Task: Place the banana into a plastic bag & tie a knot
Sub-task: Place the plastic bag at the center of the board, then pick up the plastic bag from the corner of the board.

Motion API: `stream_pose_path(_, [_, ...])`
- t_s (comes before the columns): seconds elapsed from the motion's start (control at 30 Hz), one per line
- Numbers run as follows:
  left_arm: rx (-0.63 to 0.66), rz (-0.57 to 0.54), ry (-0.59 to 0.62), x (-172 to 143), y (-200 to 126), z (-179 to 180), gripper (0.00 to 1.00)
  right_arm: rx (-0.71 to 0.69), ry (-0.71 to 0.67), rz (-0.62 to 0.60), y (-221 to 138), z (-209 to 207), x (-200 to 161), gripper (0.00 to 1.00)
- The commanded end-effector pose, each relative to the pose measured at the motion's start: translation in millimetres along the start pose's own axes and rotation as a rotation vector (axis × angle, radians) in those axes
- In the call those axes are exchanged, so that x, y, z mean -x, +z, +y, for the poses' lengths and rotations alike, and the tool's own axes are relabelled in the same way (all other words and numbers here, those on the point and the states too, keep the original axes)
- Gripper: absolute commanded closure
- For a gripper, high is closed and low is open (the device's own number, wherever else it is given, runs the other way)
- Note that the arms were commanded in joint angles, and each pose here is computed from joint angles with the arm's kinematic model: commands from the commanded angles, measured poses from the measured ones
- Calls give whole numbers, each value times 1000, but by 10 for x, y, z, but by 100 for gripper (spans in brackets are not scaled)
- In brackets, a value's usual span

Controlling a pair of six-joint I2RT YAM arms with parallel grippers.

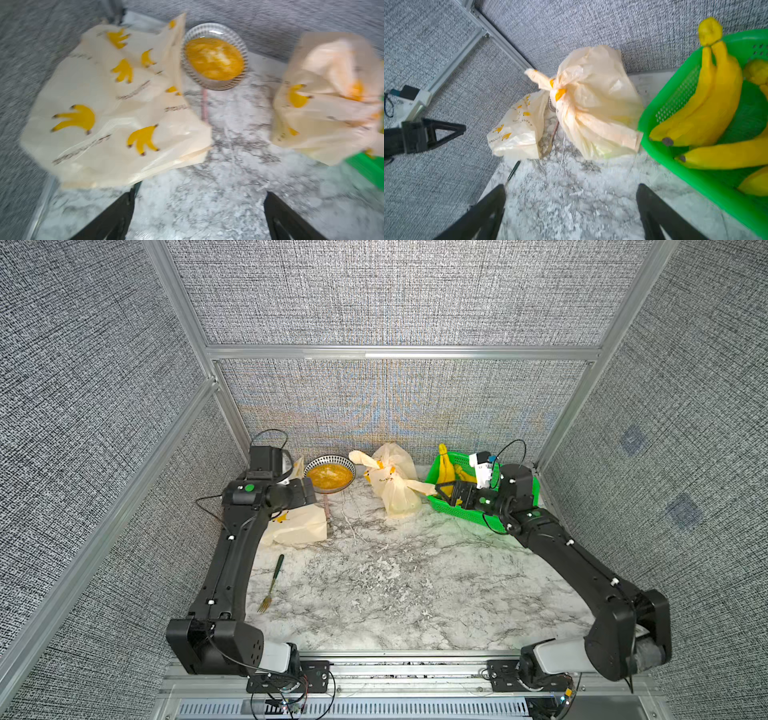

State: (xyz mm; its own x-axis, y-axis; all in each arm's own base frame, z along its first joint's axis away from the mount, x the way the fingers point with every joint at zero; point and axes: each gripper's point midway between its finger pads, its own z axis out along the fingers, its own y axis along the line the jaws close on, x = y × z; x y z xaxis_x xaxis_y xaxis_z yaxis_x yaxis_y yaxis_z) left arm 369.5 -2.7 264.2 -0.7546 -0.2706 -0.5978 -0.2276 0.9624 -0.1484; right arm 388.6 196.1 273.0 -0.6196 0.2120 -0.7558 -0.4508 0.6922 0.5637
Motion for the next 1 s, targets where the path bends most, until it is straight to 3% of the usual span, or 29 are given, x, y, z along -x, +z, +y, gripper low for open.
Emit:
stream_pose_path(0.0, [153, 10, -10, 56, 196, 313, 1, 34, -35, 37, -48, 74, -233, 2])
stream_pose_path(0.2, [144, 113, 38, 385, 746, 156, 1, 53, -28, 80, -82, 103, -565, 2])
stream_pose_path(0.27, [216, 163, 54, 504, 1008, 214, 1, 60, -27, 86, -105, 132, -630, 2])
stream_pose_path(0.37, [299, 275, 93, 525, 1409, 310, 2, 66, -30, 92, -153, 171, -698, 2])
stream_pose_path(0.53, [299, 400, 92, 380, 1955, 284, 10, 70, -33, 102, -201, 198, -776, 3])
stream_pose_path(0.6, [310, 408, 89, 337, 2088, 306, 24, 71, -34, 107, -207, 211, -799, 4])
stream_pose_path(0.77, [277, 440, 81, 187, 2133, 282, 97, 80, -37, 118, -220, 226, -856, 5])
stream_pose_path(0.87, [275, 413, 80, 225, 1863, 285, 100, 80, -32, 120, -217, 225, -860, 5])
stream_pose_path(0.97, [261, 314, 75, 375, 1346, 268, 100, 88, -34, 113, -231, 257, -827, 5])
